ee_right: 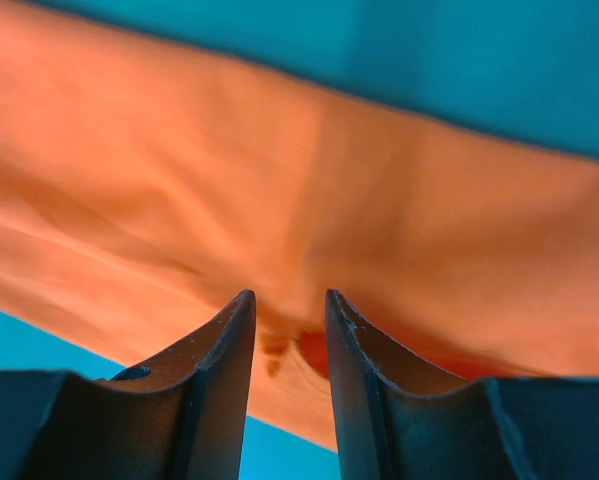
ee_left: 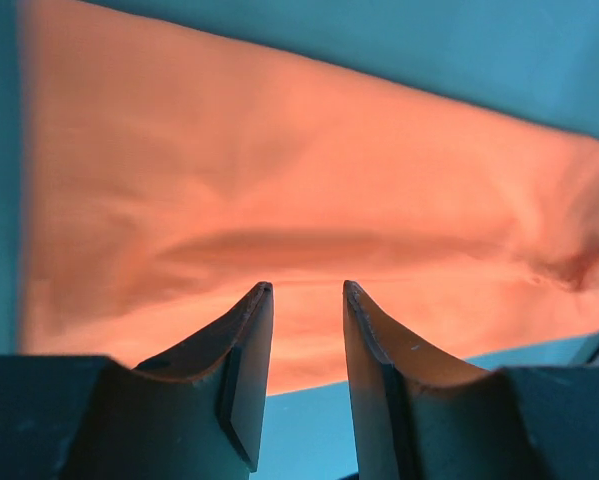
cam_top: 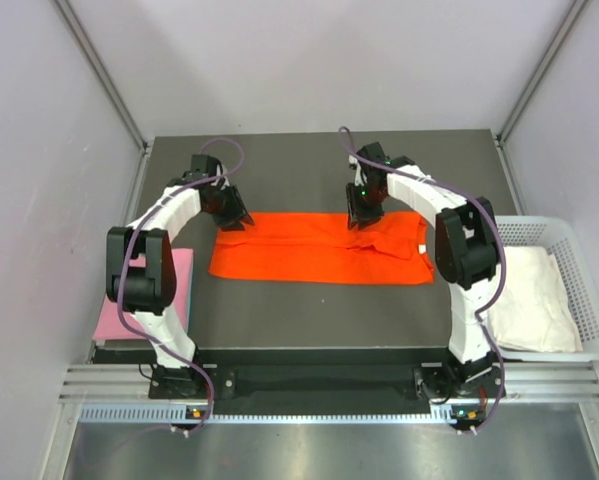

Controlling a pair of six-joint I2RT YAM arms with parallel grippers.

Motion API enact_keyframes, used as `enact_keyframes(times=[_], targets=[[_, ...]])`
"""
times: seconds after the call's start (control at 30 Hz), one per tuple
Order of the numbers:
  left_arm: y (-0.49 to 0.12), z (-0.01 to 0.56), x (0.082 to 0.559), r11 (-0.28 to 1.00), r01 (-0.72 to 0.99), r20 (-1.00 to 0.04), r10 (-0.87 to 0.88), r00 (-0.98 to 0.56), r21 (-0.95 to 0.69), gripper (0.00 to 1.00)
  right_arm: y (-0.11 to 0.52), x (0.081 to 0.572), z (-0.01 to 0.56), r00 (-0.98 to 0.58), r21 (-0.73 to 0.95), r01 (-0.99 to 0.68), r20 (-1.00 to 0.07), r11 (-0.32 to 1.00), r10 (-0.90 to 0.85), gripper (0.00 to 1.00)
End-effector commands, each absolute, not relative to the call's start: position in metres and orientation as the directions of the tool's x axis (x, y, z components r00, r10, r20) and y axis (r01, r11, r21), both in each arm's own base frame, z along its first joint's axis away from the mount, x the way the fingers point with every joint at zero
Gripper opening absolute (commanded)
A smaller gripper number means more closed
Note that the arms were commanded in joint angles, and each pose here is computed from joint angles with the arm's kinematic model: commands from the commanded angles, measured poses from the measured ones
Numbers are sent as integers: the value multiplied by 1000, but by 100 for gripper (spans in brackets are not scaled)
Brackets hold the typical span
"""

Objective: Fold and stack the t-shirts
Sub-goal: Fold the tshirt

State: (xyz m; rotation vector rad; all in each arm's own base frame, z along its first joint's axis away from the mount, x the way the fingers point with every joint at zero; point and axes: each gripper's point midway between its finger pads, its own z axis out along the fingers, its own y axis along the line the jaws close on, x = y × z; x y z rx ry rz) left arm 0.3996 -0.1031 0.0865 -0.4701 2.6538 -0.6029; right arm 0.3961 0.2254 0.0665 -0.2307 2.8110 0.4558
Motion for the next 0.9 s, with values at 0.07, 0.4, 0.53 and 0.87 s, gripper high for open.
enact_keyframes(times=[0.07,0.4,0.53,0.87], targets=[[-136,100,403,834,-161,-300,-360,-883,-527,39,205,369,82,-935,235,-237,-319,943,-156,35],[-148,100,382,842,-139,-297,-332,-895,-521,39,207,313,92,-948,387,-179,-314,904,-53,35],[-159,103,380,835,-110,-305,-315,-899,-539,39,204,316,96,-956,468,-127,-294,874,18,35],[-275,134,387,612,150,-361,-237,-902,-776,42,109,369,107,-870,443,112,-389,890,304,35]])
